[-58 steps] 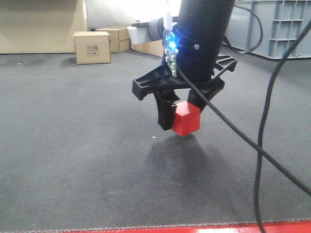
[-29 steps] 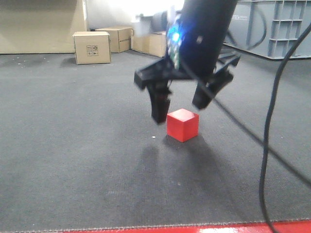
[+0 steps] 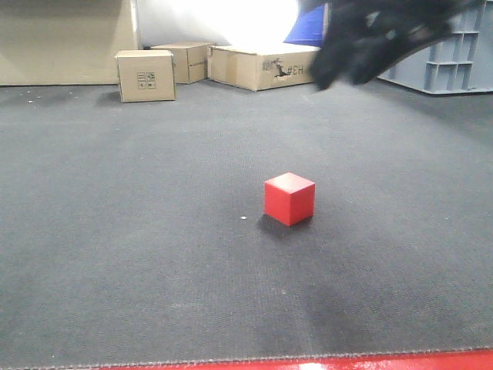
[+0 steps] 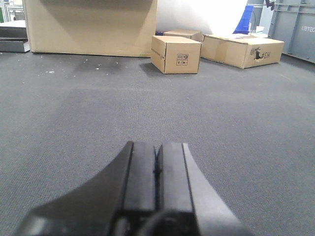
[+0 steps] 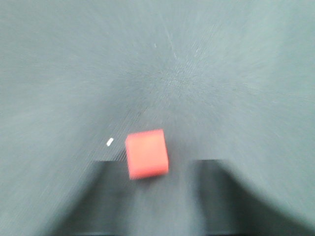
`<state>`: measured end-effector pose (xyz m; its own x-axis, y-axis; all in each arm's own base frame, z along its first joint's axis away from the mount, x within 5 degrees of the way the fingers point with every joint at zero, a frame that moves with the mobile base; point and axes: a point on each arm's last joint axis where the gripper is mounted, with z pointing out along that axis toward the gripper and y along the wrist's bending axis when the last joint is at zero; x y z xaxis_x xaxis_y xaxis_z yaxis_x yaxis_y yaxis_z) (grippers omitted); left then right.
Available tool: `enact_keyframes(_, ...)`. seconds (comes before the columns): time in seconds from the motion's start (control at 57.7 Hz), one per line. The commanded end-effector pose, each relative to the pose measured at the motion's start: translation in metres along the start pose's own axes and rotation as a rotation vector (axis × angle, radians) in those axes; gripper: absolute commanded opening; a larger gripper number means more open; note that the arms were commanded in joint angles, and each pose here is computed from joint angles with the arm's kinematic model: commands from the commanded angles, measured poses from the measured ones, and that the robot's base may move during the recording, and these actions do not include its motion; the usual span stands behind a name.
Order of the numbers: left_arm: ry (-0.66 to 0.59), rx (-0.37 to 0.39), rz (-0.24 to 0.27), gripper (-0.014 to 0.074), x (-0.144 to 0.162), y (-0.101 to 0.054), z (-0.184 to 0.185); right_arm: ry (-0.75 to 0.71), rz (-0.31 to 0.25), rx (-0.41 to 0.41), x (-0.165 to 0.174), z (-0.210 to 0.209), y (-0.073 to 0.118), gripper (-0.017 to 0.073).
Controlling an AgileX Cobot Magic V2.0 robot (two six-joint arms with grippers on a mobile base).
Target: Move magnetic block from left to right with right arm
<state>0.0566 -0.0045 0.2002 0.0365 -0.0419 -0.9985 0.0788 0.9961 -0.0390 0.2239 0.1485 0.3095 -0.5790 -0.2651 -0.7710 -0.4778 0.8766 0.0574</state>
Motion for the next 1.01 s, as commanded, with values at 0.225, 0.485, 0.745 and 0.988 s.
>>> enact_keyframes(0.225, -0.086, -0.004, -0.011, -0.0126, -0.006, 0.001, -0.001, -0.399, -0.046, -0.038, 0.039, -0.084, -0.008, 0.0062)
enact_keyframes(0.485, -0.086, -0.004, -0.011, -0.0126, -0.006, 0.001, -0.001, -0.556, -0.072, -0.039, 0.063, -0.122, -0.012, 0.0062)
enact_keyframes(0.745, -0.086, -0.004, -0.011, -0.0126, -0.006, 0.001, -0.001, -0.594, -0.071, -0.041, 0.064, -0.132, -0.012, 0.0062)
enact_keyframes(0.988, -0.086, -0.004, -0.011, -0.0126, -0.006, 0.001, -0.001, -0.594, -0.071, -0.041, 0.064, -0.132, -0.012, 0.0062)
